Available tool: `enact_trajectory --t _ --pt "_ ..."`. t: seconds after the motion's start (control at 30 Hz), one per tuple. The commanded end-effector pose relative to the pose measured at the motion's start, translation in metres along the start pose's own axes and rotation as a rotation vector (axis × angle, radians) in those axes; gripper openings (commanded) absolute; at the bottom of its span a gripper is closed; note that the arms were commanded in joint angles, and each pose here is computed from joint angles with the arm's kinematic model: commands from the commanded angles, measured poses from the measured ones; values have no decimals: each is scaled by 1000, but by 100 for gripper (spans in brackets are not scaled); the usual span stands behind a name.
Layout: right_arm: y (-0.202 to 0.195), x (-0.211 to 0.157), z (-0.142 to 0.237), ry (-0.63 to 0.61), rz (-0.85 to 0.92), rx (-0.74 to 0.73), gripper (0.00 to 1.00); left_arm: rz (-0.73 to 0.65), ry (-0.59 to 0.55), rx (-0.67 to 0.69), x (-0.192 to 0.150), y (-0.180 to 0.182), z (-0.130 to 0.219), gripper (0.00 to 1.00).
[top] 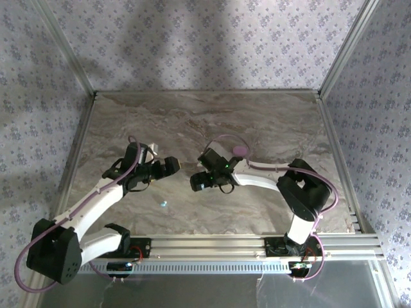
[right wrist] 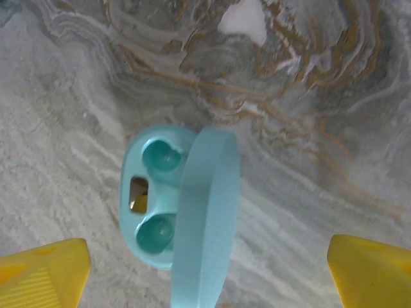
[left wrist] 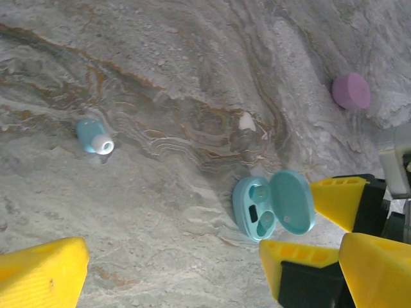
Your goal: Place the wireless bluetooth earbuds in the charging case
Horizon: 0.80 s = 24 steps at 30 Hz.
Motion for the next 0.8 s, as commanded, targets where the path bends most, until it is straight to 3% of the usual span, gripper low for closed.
enact_trajectory --t 0.0,0.27,0.77 --pt "-6 -1 -2 49 31 -45 94 8 -14 -37 5 -5 0 100" --pt "-18 -8 8 78 40 -138 88 12 -1 -49 5 -5 -3 100" --pt "-39 -10 23 95 40 -243 86 22 3 -59 2 -3 -4 100"
Point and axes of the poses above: each hand's point on the last joint's axis, 136 mm out from that joint toward the fingers, its own z axis back along the fingers, its own y axis along the line the jaws close on, x = y × z, the point moved 4 cm from there along z, back along the fingers, and after that the axes turned 13 degrees about z, right-handed, at the moved point
